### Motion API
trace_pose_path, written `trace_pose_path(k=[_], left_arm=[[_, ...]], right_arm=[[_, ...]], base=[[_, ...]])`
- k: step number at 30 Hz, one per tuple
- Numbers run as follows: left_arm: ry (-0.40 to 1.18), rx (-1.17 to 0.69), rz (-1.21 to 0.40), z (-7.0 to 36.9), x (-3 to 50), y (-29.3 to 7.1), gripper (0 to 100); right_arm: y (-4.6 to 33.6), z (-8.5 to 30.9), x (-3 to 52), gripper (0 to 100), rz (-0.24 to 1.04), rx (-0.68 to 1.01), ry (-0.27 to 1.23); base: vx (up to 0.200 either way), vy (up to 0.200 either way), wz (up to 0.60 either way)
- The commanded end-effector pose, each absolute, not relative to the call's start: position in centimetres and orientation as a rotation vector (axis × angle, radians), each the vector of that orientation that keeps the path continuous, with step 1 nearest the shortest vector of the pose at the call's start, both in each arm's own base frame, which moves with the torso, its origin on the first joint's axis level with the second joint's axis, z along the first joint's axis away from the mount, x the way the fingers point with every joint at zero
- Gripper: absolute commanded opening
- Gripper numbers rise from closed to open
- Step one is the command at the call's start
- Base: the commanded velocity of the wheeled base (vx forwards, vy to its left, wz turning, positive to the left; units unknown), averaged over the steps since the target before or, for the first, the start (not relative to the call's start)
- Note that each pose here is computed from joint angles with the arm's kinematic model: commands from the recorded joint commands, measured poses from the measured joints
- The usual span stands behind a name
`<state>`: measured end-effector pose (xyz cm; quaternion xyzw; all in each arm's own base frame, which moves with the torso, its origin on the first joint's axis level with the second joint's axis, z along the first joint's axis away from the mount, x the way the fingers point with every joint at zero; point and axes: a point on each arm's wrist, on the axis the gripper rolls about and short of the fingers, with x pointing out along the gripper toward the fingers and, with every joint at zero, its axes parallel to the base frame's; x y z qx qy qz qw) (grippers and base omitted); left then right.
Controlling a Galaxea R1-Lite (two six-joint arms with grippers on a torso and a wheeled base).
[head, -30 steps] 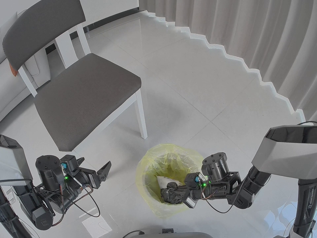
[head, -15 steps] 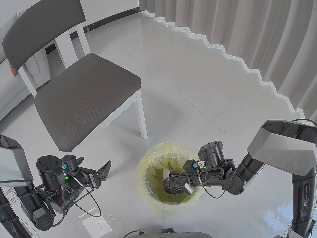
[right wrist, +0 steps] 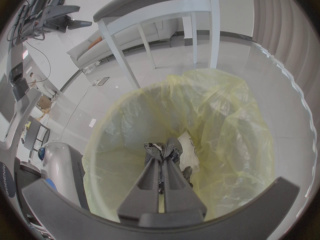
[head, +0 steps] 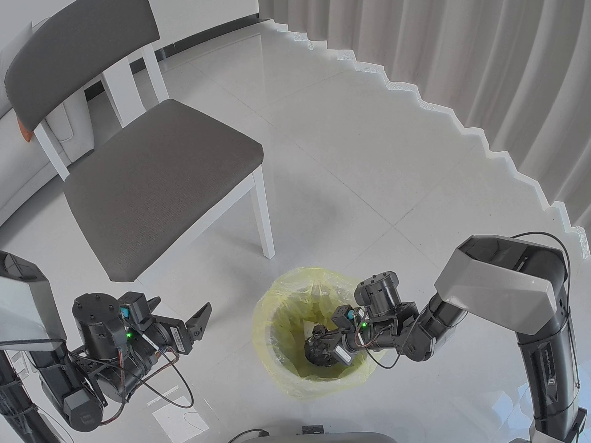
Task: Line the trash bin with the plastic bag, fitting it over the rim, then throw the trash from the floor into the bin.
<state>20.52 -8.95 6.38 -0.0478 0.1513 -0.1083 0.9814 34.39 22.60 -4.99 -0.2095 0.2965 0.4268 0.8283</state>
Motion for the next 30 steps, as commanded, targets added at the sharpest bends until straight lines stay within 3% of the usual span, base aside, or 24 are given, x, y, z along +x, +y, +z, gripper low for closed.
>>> trace_pose_path(k=[1,17,21,25,30], left_arm=[[0.296,-0.101,-0.23,6.4,20.5,-9.3,100],[0.289,-0.102,-0.225,6.6,20.3,-9.2,100],[0.296,-0.096,-0.224,6.4,20.3,-9.4,100],[0.325,-0.072,-0.243,5.5,20.1,-10.7,100],[0.294,-0.077,-0.244,6.1,20.0,-11.1,100]], right_arm=[[22.8,-5.5,34.6,100,0.908,-0.445,0.634],[22.6,-5.2,34.2,100,0.909,-0.45,0.63],[22.3,-3.2,33.5,100,0.907,-0.445,0.595],[21.2,1.8,30.9,100,0.898,-0.428,0.496],[19.2,6.6,28.3,100,0.78,-0.36,0.35]], base=[[0.0,0.0,0.0],[0.0,0.0,0.0],[0.0,0.0,0.0],[0.0,0.0,0.0],[0.0,0.0,0.0]])
